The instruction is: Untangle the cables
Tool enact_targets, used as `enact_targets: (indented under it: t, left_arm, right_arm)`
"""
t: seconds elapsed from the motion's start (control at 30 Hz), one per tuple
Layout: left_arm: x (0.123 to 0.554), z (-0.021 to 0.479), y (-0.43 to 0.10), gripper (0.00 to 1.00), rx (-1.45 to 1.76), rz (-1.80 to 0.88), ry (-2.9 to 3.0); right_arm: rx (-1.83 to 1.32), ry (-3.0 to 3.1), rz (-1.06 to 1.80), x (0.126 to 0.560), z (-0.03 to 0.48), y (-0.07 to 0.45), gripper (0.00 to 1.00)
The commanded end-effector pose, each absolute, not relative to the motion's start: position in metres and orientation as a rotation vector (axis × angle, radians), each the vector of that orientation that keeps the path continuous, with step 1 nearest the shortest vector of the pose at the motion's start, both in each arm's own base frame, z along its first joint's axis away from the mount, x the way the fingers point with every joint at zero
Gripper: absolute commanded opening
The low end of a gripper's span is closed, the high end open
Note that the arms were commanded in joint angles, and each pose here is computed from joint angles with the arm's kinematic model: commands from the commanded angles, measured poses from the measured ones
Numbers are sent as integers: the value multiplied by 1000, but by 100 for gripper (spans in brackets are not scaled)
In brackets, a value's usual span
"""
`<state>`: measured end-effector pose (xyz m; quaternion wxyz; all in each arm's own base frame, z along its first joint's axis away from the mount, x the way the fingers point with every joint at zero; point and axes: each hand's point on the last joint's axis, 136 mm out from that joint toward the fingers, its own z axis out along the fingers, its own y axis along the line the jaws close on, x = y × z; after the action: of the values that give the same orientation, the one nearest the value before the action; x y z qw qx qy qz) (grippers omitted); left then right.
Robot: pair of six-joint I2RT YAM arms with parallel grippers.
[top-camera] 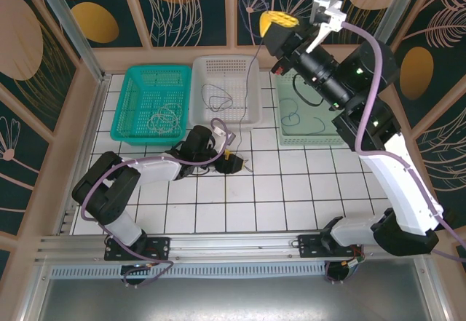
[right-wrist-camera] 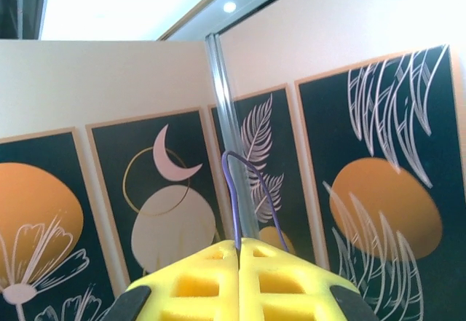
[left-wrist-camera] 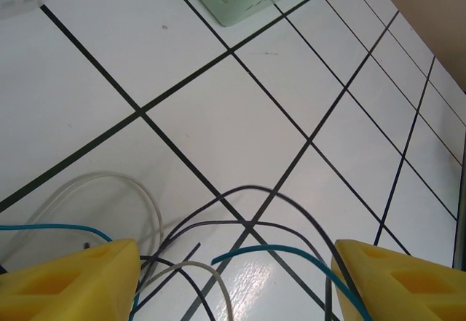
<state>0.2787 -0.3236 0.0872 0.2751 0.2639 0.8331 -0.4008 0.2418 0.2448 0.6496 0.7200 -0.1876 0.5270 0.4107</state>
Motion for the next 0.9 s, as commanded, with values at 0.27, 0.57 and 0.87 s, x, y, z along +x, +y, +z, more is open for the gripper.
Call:
enact_targets:
  t: [0.27,0.57,0.87]
  left_arm:
    - [277,74,-314,70,707,-1004,2273]
    - [279,69,-310,68,695,-964,2294]
    - [281,64,-305,67,677,-924,2312]
  right_arm:
    - [-324,1098,673,244,694,204,0]
    - [-254,983,637,223,725,173,0]
    - [-193,855,677,195,745,147,0]
